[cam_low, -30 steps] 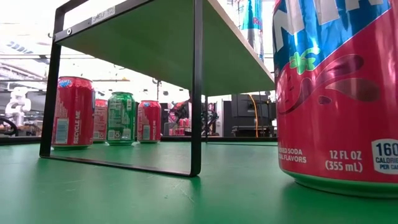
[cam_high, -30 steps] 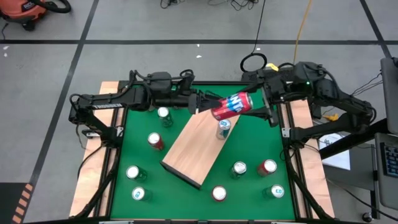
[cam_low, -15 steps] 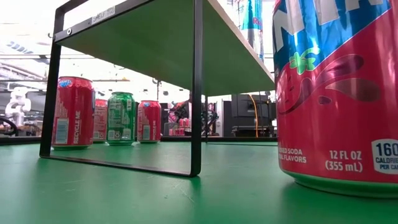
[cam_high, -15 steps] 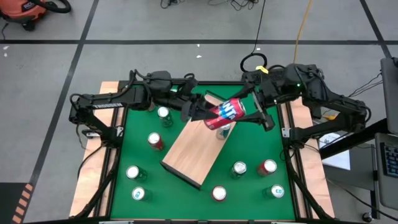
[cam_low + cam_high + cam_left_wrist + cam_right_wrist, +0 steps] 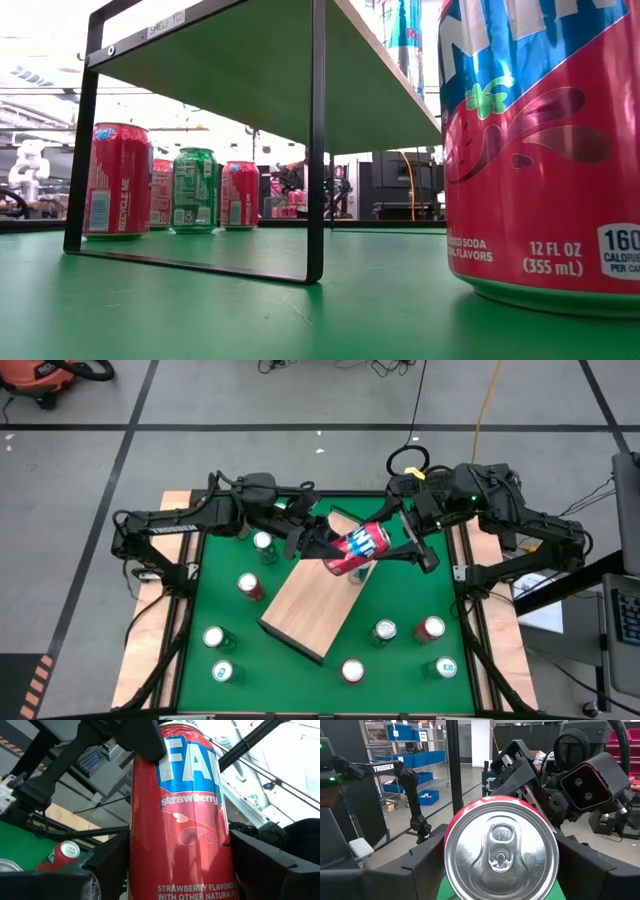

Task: Sort soda cans
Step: Put the red soda can on the shelf

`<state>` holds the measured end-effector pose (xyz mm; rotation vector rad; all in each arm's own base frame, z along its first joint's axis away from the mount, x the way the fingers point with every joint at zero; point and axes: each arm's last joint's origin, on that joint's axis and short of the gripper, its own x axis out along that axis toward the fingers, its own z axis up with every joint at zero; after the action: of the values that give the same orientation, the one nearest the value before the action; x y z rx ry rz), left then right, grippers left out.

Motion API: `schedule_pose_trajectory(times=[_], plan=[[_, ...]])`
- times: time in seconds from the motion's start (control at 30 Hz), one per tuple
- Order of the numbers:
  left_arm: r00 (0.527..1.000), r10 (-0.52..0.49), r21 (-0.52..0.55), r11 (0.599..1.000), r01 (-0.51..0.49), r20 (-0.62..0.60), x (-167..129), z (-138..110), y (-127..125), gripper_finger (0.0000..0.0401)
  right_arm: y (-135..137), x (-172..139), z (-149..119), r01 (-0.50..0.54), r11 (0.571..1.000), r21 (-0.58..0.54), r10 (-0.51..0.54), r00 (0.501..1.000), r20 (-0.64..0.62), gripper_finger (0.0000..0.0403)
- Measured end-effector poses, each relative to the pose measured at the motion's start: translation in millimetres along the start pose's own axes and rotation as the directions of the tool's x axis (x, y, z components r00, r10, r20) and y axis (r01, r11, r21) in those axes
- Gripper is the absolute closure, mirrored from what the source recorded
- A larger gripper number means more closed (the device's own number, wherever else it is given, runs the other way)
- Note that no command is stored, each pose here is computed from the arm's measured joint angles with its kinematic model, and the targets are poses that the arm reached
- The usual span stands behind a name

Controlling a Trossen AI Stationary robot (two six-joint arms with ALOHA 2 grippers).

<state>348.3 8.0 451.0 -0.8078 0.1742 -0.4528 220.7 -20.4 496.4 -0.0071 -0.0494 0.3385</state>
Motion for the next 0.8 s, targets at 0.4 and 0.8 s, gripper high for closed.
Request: schedule_pose_trajectory(times=[0.4,0.8], plan=[[1.0,-0.023,-0.116,0.993,0.021,-0.017,-3.9,4.6,3.3,0.0078,-1.1,2.1,-0.8,-0.006,0.998,0.055,0.006,1.0,0.0,0.0108],[0.994,-0.07,-0.054,0.996,0.066,-0.087,-3.1,3.9,8.2,0.0022,-5.3,9.7,-4.9,-0.008,0.997,0.073,0.009,1.0,-0.01,0.0108]])
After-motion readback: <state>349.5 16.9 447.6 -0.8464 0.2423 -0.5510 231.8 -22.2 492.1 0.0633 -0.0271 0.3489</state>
